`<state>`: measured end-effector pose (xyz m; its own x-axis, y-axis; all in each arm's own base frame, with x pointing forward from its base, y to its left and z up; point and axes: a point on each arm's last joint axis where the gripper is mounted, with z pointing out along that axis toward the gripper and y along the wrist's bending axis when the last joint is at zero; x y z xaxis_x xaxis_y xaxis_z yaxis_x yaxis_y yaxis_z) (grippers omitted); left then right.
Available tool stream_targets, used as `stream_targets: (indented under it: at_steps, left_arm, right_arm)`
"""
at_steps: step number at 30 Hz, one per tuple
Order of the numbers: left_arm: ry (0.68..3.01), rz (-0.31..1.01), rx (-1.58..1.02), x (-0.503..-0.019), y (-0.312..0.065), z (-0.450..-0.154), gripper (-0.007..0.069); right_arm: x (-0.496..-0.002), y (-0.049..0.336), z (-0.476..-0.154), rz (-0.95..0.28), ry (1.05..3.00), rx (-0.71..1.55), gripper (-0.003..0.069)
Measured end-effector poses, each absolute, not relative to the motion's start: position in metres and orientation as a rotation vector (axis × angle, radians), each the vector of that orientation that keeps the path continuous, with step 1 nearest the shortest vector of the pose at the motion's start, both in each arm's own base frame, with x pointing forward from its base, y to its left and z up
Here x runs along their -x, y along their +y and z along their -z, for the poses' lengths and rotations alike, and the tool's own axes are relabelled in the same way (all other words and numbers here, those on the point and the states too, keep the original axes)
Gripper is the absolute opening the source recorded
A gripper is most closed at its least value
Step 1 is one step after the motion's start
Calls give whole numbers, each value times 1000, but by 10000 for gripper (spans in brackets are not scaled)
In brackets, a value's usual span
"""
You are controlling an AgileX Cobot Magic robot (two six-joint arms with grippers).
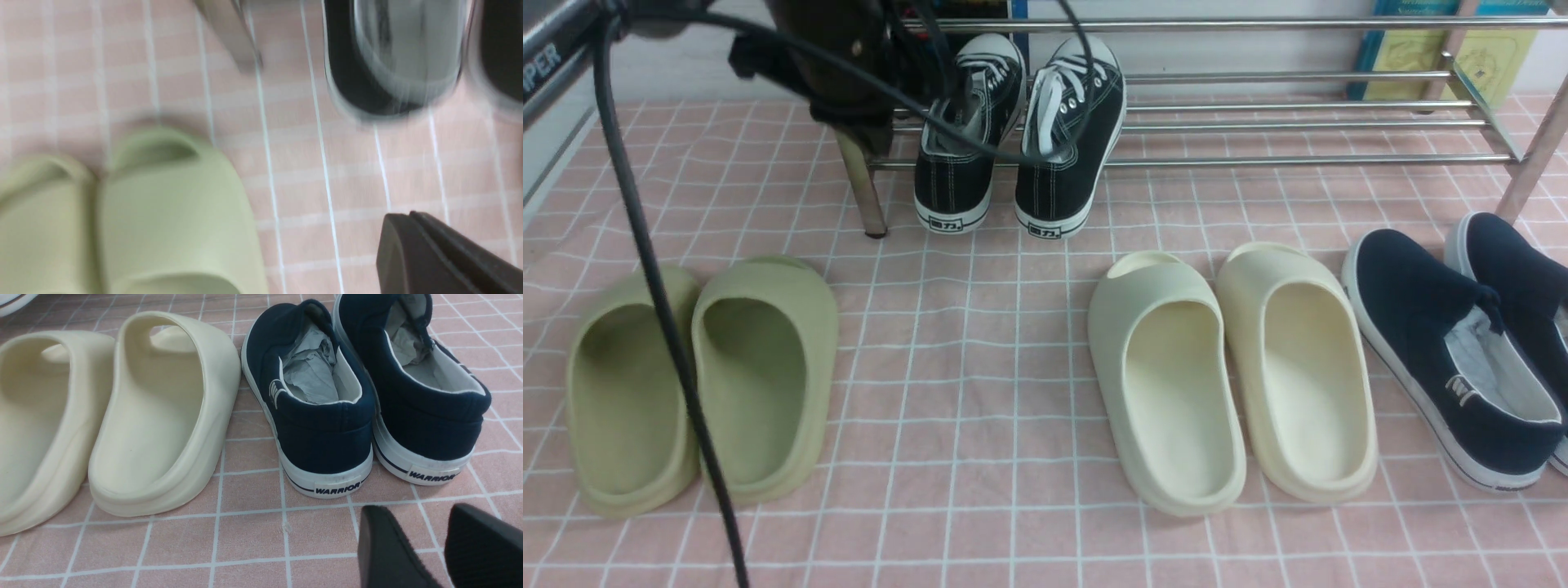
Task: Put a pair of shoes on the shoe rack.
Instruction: Use the left arm to put a shoe into the shoe rack
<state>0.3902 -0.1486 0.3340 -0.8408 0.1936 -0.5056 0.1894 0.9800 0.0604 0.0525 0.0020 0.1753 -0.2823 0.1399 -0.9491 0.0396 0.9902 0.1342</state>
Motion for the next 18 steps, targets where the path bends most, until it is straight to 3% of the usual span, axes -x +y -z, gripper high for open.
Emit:
stream_targets:
  at_steps: [5,9,18]
  left_arm:
    - [2576,57,-298,-397,-158,-281,2]
    - [2501,86,-249,-418,-162,-265,2]
    - [2454,106,-169,-458,-164,-273,3]
  right_arm:
    - [-53,2,-175,-98,1856,-130,239]
    - [-53,2,-175,-98,1856,-130,239]
    - [-53,2,-175,-98,1856,-130,239]
